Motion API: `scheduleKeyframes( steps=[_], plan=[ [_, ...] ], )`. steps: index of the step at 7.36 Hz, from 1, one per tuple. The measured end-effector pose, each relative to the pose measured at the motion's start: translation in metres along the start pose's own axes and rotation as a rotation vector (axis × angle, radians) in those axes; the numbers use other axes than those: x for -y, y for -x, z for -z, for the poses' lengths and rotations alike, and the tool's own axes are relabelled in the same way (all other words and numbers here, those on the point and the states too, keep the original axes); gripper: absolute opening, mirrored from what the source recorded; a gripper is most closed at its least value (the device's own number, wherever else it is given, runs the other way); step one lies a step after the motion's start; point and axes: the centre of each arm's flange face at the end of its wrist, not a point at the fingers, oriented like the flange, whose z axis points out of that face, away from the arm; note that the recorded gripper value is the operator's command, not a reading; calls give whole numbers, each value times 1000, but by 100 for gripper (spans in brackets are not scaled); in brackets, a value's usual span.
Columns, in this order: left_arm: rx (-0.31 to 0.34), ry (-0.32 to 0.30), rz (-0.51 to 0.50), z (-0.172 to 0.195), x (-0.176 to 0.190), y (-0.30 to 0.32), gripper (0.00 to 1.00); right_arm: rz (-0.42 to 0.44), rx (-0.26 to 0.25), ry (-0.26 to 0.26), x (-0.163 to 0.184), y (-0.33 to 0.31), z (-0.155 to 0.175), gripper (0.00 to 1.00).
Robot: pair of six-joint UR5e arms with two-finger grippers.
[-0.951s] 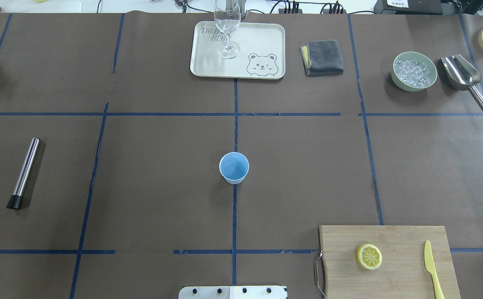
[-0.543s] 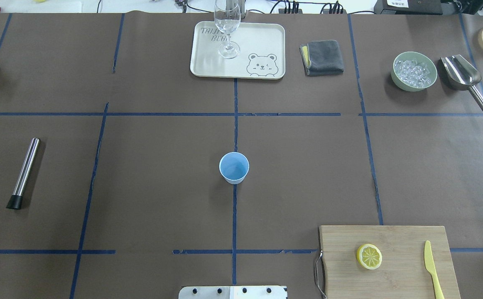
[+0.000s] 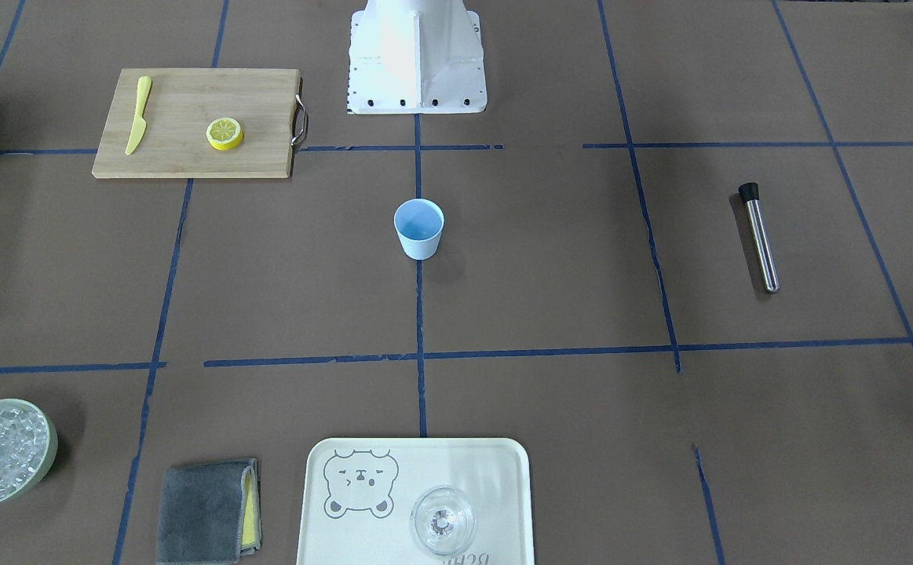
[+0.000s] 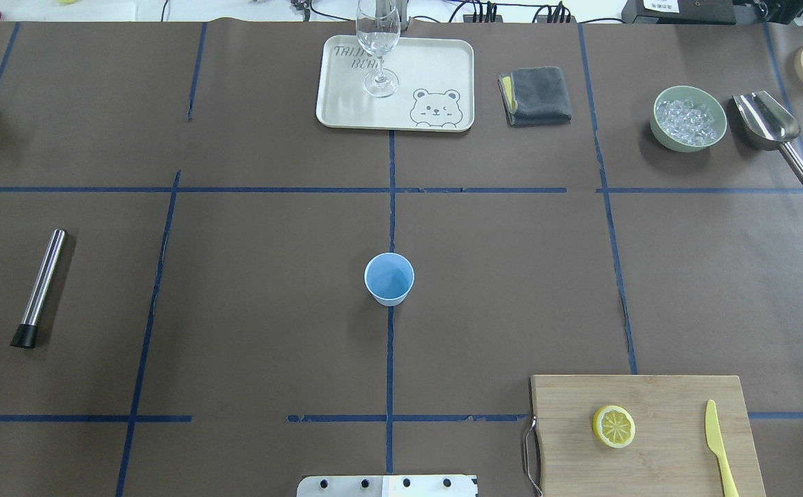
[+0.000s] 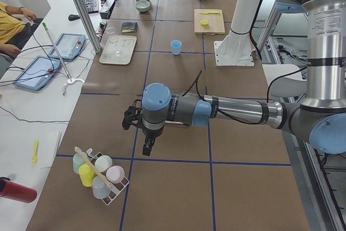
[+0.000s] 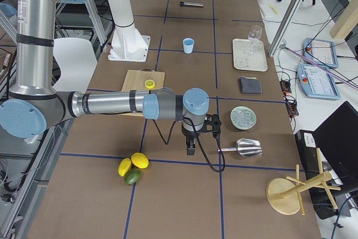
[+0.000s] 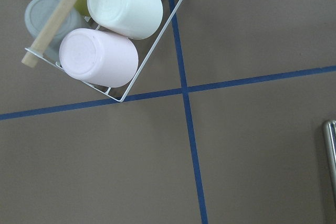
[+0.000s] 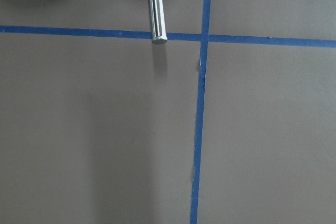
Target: Squeeze lemon into cup
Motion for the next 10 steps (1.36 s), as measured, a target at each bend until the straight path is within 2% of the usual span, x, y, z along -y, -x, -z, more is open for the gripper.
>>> scheduleKeyframes(
  steps=[2, 3, 4, 5, 6, 8, 10],
  plan=[
    [-6, -22, -35, 3, 12, -10, 100, 23, 3, -14, 6, 13, 7, 100],
    [-7, -59, -71, 8, 21, -16, 100, 47, 4, -26, 12, 26, 13, 100],
    [-4, -121, -129, 14, 29, -21, 100, 74, 2, -49, 21, 41, 23, 100],
    [0, -174, -178, 19, 31, -25, 100, 110, 0, -83, 30, 59, 38, 100],
    [4, -198, -199, 19, 31, -24, 100, 151, 0, -125, 35, 73, 51, 100],
    [6, -201, -205, 10, 23, -15, 100, 195, 9, -171, 36, 83, 59, 100],
    [8, -156, -167, -4, 9, -2, 100, 256, 15, -167, 32, 106, 47, 100]
  ],
)
